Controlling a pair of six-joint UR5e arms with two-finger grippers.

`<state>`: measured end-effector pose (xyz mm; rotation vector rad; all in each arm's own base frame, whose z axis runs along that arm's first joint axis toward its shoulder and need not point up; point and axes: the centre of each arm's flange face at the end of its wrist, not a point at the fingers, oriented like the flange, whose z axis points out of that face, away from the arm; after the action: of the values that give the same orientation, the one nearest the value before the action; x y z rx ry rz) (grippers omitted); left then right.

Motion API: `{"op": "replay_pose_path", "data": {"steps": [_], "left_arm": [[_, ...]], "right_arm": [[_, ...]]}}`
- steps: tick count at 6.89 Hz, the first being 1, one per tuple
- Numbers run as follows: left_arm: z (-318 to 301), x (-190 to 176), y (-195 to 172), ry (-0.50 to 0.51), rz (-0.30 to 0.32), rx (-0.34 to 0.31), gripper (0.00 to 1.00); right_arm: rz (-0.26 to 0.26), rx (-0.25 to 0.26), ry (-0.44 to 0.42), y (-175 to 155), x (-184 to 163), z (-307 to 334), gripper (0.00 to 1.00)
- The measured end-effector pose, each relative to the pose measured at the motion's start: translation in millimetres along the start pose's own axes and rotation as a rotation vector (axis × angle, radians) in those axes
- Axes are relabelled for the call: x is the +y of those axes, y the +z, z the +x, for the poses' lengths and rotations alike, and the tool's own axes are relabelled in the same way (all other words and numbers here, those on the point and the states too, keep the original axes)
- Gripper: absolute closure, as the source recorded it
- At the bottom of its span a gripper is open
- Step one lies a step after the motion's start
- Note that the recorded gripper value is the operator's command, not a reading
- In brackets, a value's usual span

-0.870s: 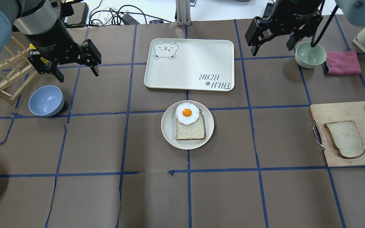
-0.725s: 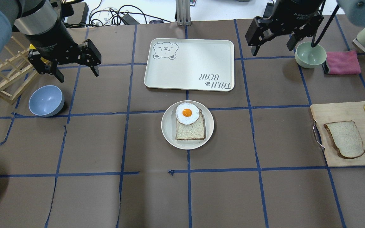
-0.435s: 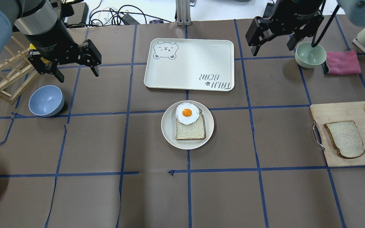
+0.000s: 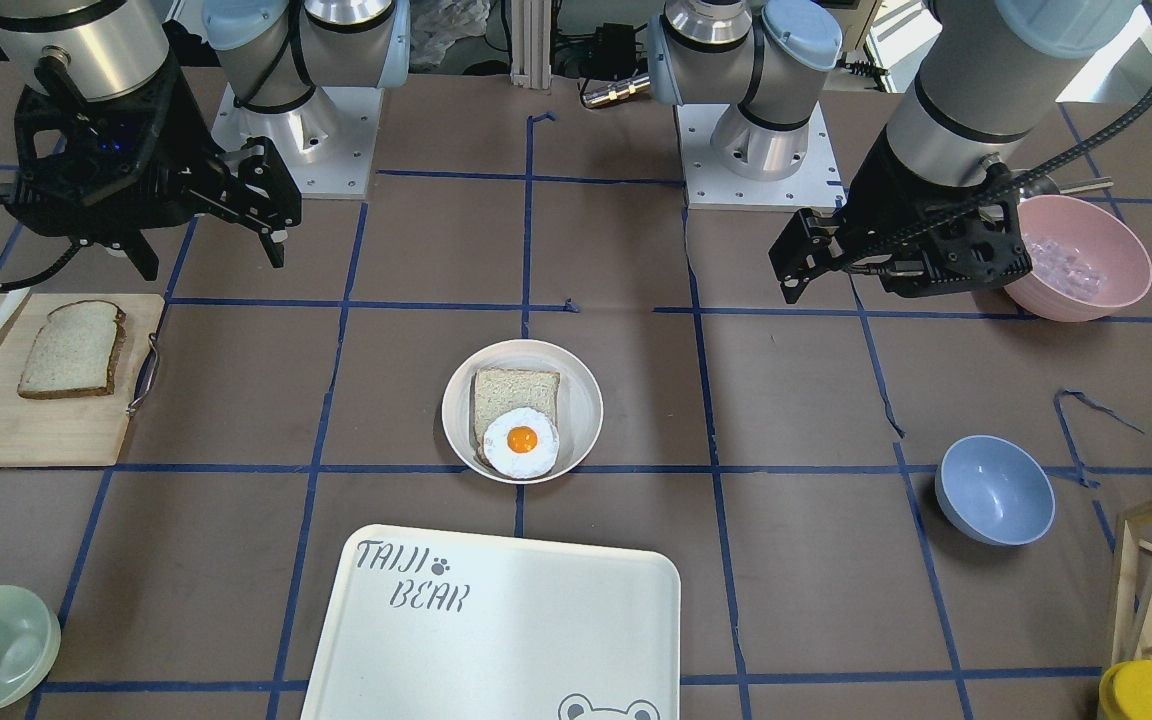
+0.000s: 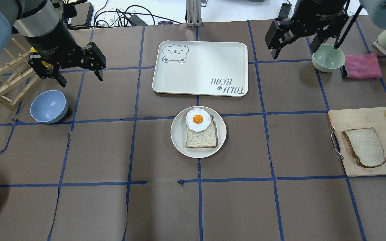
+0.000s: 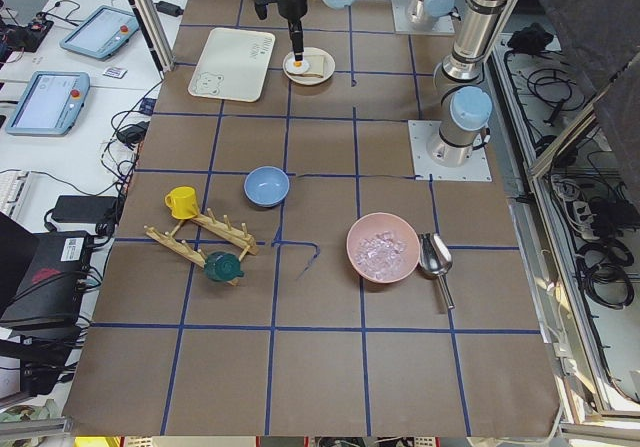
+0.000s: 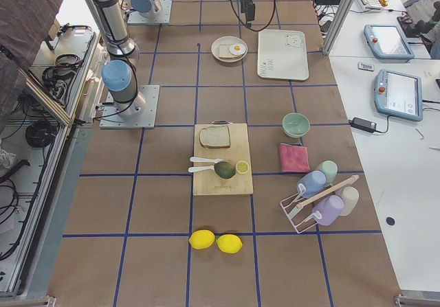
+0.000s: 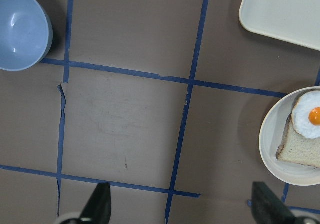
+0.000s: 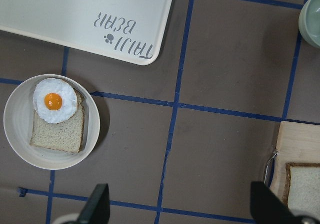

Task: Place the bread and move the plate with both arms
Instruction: 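Move the right gripper toward the wooden cutting board with bread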

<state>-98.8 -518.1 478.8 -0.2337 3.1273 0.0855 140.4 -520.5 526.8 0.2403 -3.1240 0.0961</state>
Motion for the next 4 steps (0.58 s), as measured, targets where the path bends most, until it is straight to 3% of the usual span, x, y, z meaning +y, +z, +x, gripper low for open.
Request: {"op": "replay_pose_path", "data": {"steps": [4], "left_arm": [[-1.4,-0.1,-1.0,0.012,0.002,-0.002,0.00]], "right_arm": [[-0.020,0.010,0.048,5.7,-0.7,26.3,0.00]]}}
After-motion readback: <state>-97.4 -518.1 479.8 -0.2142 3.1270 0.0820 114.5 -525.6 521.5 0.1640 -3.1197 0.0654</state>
